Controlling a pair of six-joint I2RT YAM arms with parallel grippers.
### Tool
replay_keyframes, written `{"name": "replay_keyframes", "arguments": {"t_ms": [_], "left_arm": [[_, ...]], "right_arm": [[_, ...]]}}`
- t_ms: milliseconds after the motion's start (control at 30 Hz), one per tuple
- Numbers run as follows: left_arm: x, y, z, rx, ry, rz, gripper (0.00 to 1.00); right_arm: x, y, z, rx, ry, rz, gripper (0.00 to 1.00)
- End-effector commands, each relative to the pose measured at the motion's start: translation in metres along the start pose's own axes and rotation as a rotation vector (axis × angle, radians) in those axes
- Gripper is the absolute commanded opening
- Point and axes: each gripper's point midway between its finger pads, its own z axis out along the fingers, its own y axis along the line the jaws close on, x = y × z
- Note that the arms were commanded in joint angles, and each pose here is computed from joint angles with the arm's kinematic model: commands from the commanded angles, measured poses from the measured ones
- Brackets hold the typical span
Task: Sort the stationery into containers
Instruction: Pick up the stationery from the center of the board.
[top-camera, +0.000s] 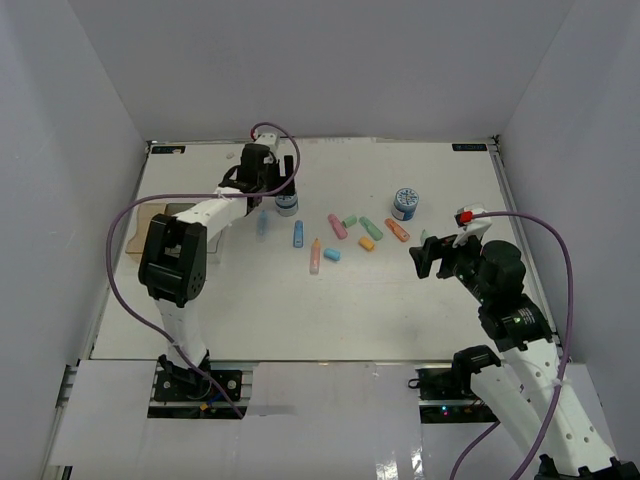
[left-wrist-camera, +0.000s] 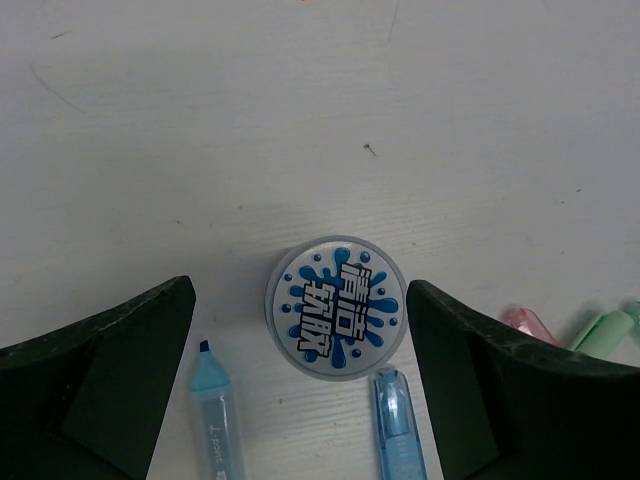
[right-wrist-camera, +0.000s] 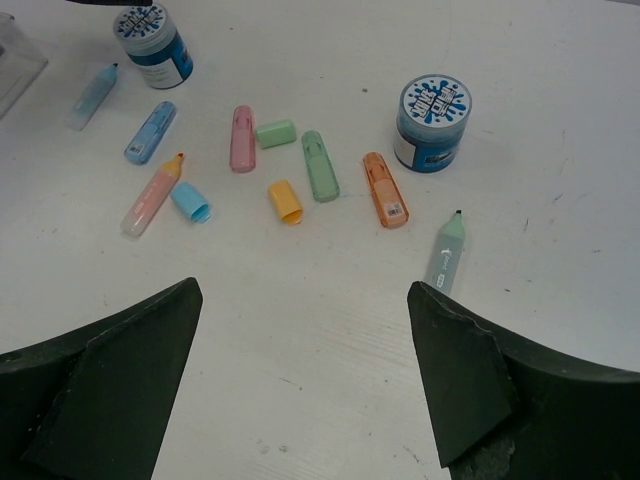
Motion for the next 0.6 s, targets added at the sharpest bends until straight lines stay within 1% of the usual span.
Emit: {"name": "replay_keyframes", "arguments": {"t_ms": [0, 167, 400, 467, 567], "left_arm": [[-0.032, -0.009, 0.0, 0.006, -0.094, 0.024, 0.98], [-0.021, -0.026, 0.008, 0.035, -0.079, 0.055, 0.98], [-0.004, -0.022, 0.018, -0.021, -0.047, 0.093, 0.98], [0.003, -0.017, 0.023, -0.048, -0.023, 0.088, 0.98], [0.007, -0.018, 0.027, -0.046, -0.008, 0.07, 0.98]], "right_arm": [[-0.016, 0.005, -0.003, -0.023, -0.047, -0.019, 0.9], [-0.012, 0.008, 0.001, -0.044, -0.024, -0.023, 0.9], [-0.011, 0.009, 0.0, -0.048, -0.029, -0.024, 0.9], [-0.011, 0.009, -0.001, -0.049, -0.033, -0.025, 0.9], [-0.012, 0.009, -0.002, -0.048, -0.036, -0.025, 0.9]]}}
